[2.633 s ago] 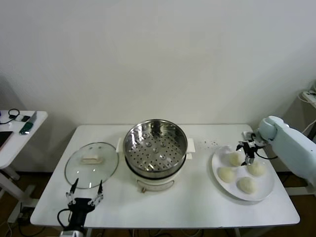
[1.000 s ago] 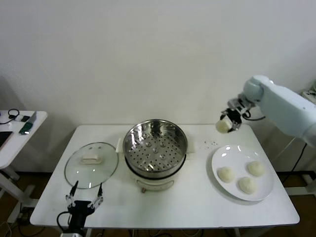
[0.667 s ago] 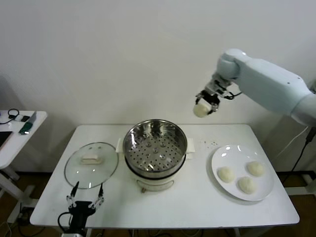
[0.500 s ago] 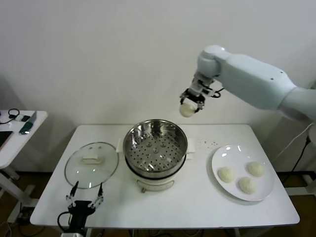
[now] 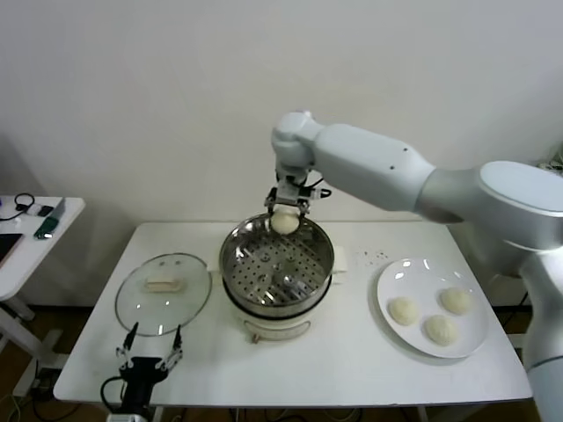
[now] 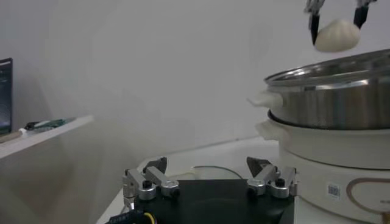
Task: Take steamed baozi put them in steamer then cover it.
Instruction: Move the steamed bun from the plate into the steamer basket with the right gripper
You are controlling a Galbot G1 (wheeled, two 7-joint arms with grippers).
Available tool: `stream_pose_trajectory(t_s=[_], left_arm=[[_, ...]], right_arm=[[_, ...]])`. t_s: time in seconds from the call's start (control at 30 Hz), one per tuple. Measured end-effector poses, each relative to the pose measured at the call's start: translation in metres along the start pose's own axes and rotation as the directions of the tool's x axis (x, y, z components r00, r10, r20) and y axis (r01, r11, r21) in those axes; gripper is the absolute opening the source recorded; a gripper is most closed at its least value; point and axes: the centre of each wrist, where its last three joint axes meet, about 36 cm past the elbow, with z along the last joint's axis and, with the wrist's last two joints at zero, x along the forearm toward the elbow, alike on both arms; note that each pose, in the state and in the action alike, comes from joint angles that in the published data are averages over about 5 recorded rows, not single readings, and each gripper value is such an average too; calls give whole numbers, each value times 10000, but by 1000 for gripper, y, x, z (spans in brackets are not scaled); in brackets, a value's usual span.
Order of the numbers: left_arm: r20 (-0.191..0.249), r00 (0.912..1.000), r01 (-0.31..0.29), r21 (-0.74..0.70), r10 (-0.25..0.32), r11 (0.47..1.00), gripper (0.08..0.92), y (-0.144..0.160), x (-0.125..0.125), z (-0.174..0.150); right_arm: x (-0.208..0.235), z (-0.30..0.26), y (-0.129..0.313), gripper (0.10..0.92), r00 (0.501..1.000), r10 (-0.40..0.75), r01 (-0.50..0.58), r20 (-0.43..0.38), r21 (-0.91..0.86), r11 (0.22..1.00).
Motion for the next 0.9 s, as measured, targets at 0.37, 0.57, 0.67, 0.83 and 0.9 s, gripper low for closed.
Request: stream_pose_trajectory(t_s=[0.37, 0.57, 0.67, 0.83, 0.9], left_arm=[[-109, 9999, 100, 184, -98, 9998, 823, 0, -2, 1], [-176, 9998, 114, 217, -111, 9997, 823, -1, -2, 3], [-195, 9997, 130, 230, -126, 9997, 823, -1, -2, 4], [-196, 9997, 159, 258, -154, 9995, 823, 0, -2, 3], [-189, 9997, 177, 283, -172, 9994, 823, -1, -2, 2]], right_arm=[[-43, -15, -11, 712, 9989, -444, 440, 123, 256, 9987], [-57, -19, -13, 731, 9983, -548, 544, 205, 232, 9983], [-59, -19, -13, 775, 9983, -544, 540, 217, 213, 9983], [-56, -16, -11, 820, 9984, -523, 519, 204, 183, 9985], [-54, -15, -9, 822, 9985, -509, 506, 209, 164, 9986]])
